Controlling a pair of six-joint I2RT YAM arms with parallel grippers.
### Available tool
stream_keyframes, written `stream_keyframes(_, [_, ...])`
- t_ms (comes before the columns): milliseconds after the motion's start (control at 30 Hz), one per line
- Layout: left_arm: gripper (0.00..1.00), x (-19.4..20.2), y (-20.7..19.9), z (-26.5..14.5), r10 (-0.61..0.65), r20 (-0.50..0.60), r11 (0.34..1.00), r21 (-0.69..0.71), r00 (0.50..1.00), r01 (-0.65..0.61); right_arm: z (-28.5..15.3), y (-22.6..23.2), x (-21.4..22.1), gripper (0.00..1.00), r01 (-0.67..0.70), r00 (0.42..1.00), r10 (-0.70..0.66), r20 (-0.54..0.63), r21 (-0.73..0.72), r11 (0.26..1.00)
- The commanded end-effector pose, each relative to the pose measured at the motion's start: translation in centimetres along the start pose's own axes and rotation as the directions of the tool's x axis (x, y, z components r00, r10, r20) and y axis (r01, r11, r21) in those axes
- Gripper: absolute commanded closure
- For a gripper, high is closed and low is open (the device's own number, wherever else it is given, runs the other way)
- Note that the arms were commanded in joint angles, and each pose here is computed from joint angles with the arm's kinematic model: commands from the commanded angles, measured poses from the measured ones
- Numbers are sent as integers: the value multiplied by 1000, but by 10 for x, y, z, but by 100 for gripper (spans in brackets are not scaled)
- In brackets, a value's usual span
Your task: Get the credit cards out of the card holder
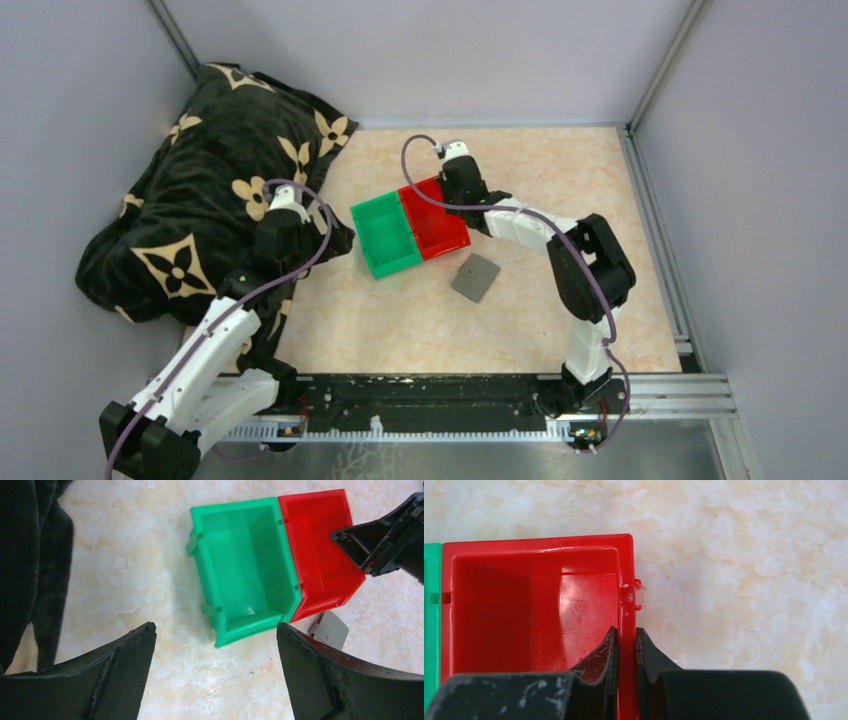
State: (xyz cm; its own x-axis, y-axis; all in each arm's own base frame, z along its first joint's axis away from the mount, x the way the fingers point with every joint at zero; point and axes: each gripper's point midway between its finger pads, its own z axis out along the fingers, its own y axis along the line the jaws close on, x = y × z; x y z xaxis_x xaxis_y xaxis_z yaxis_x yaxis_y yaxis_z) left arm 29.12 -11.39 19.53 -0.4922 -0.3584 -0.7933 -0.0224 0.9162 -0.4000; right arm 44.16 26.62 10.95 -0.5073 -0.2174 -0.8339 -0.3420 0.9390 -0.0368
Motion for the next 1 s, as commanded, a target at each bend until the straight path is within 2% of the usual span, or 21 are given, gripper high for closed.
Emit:
stream_keyframes(0, [5, 7, 5, -4, -28, 9, 1000, 3, 1000, 28, -15, -38, -36, 100, -110, 988, 101, 113, 77, 991])
stream_keyframes(33, [4, 10, 6, -4, -27, 4, 1000, 2, 1000, 27, -14, -38, -35, 100, -108, 989, 100, 110, 72, 991])
stream_keyframes(133, [4, 15, 8, -4, -34, -10, 999, 2, 999, 34, -10, -38, -30, 90, -104, 990, 97, 98, 74, 992])
stream_keyframes(300, [5, 23, 6, -5, -43, -24, 999, 32, 999, 43, -19, -34, -31, 51, -125, 988, 120, 100, 46, 991])
stream_keyframes(400, [3, 26, 0, -7, -21, -28, 997, 77, 999, 23, -45, -34, -49, 37, -141, 976, 138, 169, 10, 990])
stream_keyframes(500, [0, 26, -8, -7, -3, -22, 993, 119, 1000, 6, -82, -37, -69, 35, -164, 955, 161, 250, -8, 986])
stream_keyframes(600, [0, 33, -19, -4, -11, -20, 987, 162, 1000, 14, -108, -32, -62, 34, -170, 948, 170, 269, -21, 985])
stream_keyframes(733, [0, 51, -49, -2, -7, -73, 956, 291, 997, 28, -127, -13, -23, 34, -162, 963, 169, 210, -50, 986])
stream_keyframes(967, [1, 101, -95, 1, 52, -168, 943, 333, 984, 7, -136, 1, 66, 36, -180, 979, 186, 80, -71, 981])
